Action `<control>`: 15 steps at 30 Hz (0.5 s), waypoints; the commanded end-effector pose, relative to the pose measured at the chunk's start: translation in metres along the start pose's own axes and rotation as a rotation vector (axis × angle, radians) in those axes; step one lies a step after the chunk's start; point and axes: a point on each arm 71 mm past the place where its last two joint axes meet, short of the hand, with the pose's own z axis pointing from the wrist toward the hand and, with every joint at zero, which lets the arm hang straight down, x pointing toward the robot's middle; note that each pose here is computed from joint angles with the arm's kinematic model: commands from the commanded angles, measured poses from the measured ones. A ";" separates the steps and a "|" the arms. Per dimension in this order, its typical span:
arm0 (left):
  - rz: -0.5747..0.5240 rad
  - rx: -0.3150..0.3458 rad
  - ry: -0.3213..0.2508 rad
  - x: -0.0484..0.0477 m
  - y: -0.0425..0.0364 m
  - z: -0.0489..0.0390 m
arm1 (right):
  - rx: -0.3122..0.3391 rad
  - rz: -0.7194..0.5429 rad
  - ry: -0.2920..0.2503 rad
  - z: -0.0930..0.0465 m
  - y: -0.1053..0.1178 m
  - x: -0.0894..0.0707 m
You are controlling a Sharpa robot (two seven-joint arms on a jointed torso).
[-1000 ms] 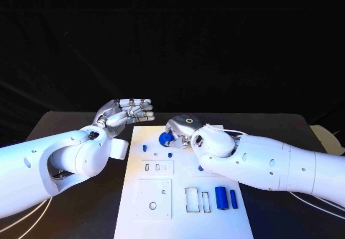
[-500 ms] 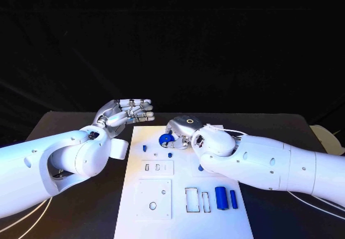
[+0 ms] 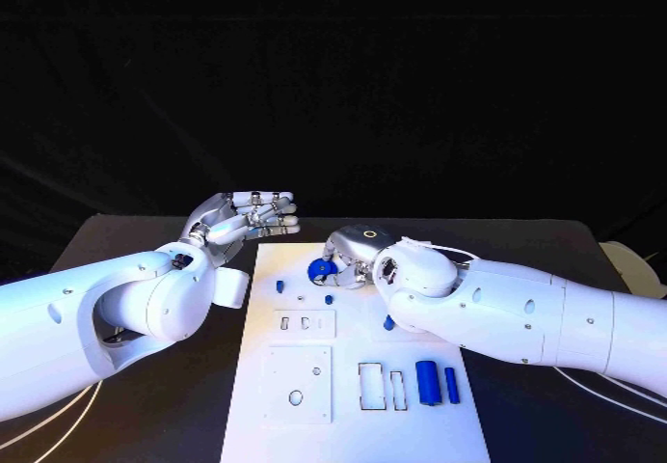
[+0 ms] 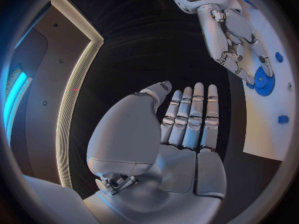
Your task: Assemble the parts on the task board
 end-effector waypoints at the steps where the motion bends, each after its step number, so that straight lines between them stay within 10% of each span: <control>1: -0.005 0.005 0.014 0.0017 -0.0009 0.0003 | 0.016 0.005 0.062 -0.001 -0.004 0.007; 15: -0.002 0.005 0.007 -0.0014 -0.0008 0.0006 | 0.007 0.040 -0.104 -0.015 -0.013 -0.007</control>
